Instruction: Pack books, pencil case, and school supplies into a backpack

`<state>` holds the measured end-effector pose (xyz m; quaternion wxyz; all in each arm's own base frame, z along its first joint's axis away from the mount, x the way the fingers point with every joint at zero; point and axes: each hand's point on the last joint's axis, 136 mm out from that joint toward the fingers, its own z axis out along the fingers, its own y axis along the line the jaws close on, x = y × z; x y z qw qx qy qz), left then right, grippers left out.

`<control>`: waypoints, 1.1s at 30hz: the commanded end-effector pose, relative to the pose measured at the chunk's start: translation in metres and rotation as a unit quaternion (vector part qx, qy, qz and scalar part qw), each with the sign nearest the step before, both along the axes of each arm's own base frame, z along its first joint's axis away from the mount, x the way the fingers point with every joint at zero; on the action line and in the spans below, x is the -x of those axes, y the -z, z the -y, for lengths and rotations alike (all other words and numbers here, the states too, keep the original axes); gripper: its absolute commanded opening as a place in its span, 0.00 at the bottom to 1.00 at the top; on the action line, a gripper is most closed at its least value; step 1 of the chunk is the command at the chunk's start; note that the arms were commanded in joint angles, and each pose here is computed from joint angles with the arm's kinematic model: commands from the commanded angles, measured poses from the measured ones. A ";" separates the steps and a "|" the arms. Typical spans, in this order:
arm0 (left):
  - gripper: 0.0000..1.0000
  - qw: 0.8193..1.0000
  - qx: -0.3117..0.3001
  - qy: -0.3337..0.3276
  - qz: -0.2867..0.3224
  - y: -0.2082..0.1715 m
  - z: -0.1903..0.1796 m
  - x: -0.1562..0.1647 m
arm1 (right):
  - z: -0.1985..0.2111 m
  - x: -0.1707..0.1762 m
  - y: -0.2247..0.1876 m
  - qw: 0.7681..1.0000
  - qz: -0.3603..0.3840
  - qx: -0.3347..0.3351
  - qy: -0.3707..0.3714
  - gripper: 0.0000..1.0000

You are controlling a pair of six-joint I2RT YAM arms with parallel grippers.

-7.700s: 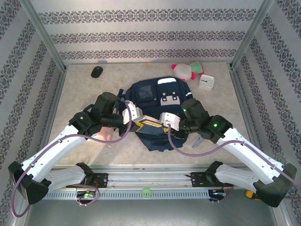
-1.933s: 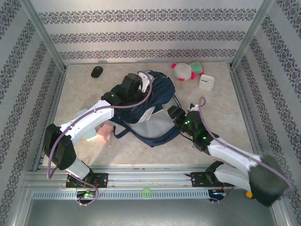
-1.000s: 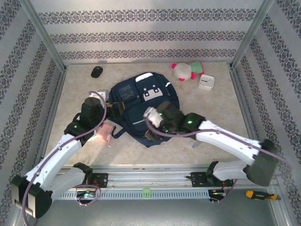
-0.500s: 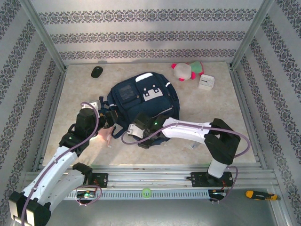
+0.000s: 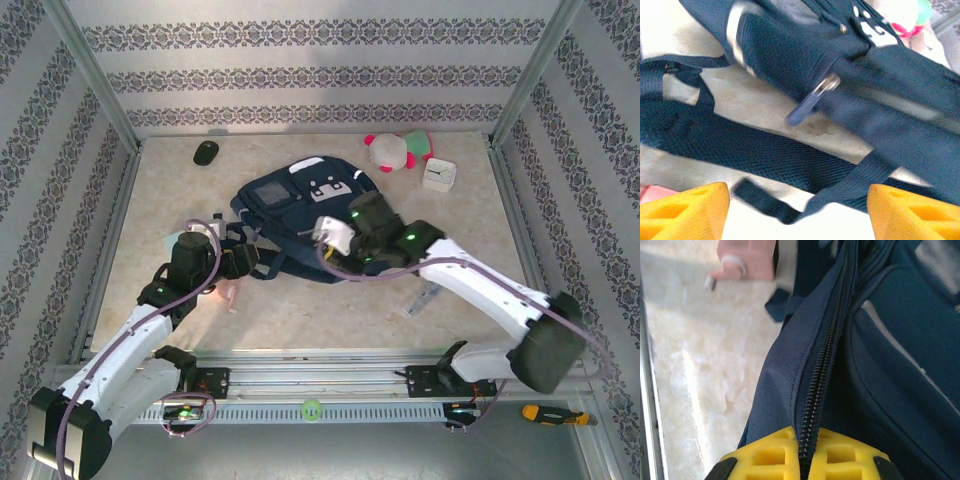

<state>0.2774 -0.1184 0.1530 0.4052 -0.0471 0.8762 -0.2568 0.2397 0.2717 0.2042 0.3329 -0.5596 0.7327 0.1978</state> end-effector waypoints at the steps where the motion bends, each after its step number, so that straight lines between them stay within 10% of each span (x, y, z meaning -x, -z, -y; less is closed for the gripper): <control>1: 0.70 0.995 0.014 0.071 0.068 -0.021 0.020 -0.007 | -0.006 0.006 -0.057 0.993 0.032 -0.088 -0.077 0.00; 26: 0.54 0.965 -0.023 0.147 0.218 -0.040 0.062 -0.082 | 0.009 0.003 -0.061 0.992 0.015 -0.103 -0.065 0.00; 33: 0.14 0.964 -0.024 0.160 0.210 -0.036 0.066 -0.083 | 0.009 0.004 -0.061 0.992 0.011 -0.111 -0.062 0.00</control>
